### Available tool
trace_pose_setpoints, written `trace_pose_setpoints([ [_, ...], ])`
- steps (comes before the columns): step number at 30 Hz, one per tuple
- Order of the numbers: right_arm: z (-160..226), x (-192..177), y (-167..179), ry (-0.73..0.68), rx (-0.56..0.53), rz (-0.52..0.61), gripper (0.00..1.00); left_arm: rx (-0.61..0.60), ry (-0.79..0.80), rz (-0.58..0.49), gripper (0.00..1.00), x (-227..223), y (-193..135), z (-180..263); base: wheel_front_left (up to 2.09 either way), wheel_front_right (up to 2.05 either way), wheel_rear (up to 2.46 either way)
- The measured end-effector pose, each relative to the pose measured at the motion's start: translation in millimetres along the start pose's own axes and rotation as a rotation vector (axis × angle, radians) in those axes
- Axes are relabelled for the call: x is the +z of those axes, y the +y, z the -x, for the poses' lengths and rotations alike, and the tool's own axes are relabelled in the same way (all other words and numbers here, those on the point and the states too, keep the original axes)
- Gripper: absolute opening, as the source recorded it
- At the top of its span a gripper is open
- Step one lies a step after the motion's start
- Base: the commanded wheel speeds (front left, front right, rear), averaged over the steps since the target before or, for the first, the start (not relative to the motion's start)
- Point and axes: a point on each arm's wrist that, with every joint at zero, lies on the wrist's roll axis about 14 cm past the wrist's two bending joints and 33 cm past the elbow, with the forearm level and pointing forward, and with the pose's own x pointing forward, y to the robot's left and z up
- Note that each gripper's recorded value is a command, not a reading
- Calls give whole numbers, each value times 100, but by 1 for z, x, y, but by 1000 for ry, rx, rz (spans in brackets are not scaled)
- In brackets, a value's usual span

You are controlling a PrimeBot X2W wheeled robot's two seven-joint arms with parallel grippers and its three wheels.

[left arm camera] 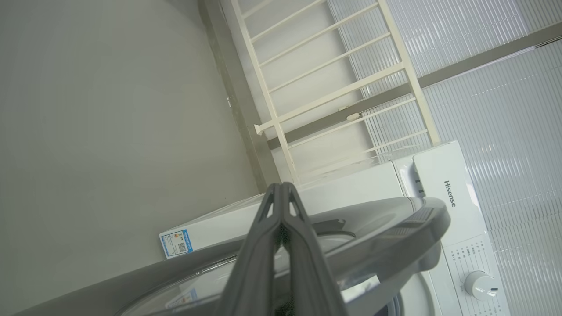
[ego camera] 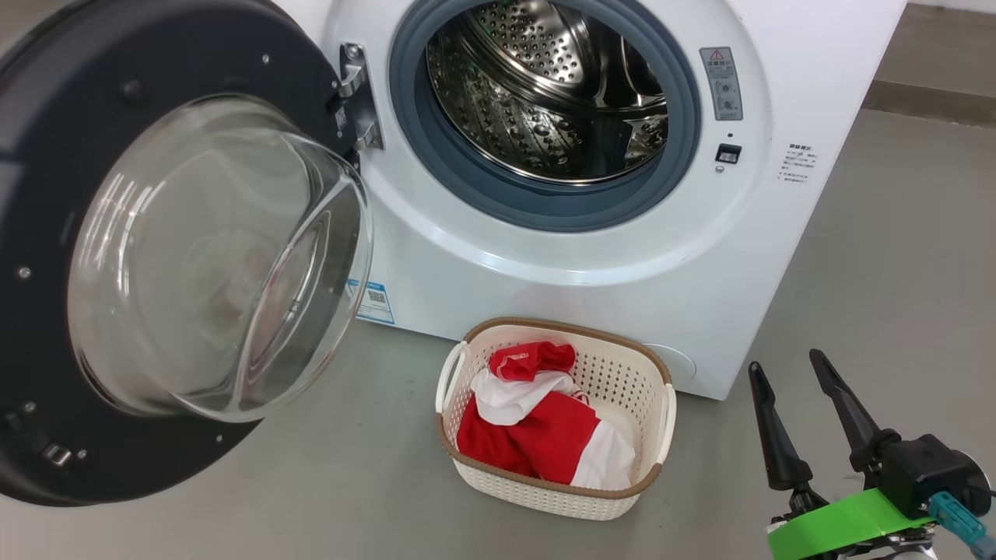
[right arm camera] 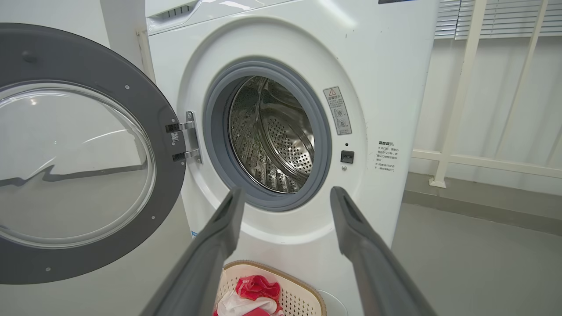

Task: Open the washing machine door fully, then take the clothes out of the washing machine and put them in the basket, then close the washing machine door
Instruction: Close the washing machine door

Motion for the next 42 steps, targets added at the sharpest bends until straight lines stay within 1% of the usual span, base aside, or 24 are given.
trace_pose_setpoints([
  [3, 0, 1, 1, -2, 3, 0, 100, -41, 12, 30, 0, -3, -6, 1, 0, 0, 0],
  [11, 1, 3, 2, -8, 4, 0, 100, -101, 65, 70, 0, -18, -5, 9, 0, 0, 0],
  [18, 3, 4, 3, -9, 5, 0, 100, -162, 161, 117, 0, -49, -8, 18, 0, 0, 0],
  [23, 4, 5, 0, -11, -4, -3, 100, -207, 213, 136, 0, -67, -17, 25, 0, 0, 0],
  [30, 6, 2, -5, -5, -20, -15, 100, -244, 261, 106, 0, -84, -30, 39, 0, 0, 0],
  [36, 9, 0, -10, 0, -38, -21, 100, -288, 303, 88, 0, -97, -48, 48, 0, 0, 0],
  [42, 12, 0, -16, 1, -56, -20, 100, -301, 341, 73, 0, -111, -53, 53, 0, 0, 0],
])
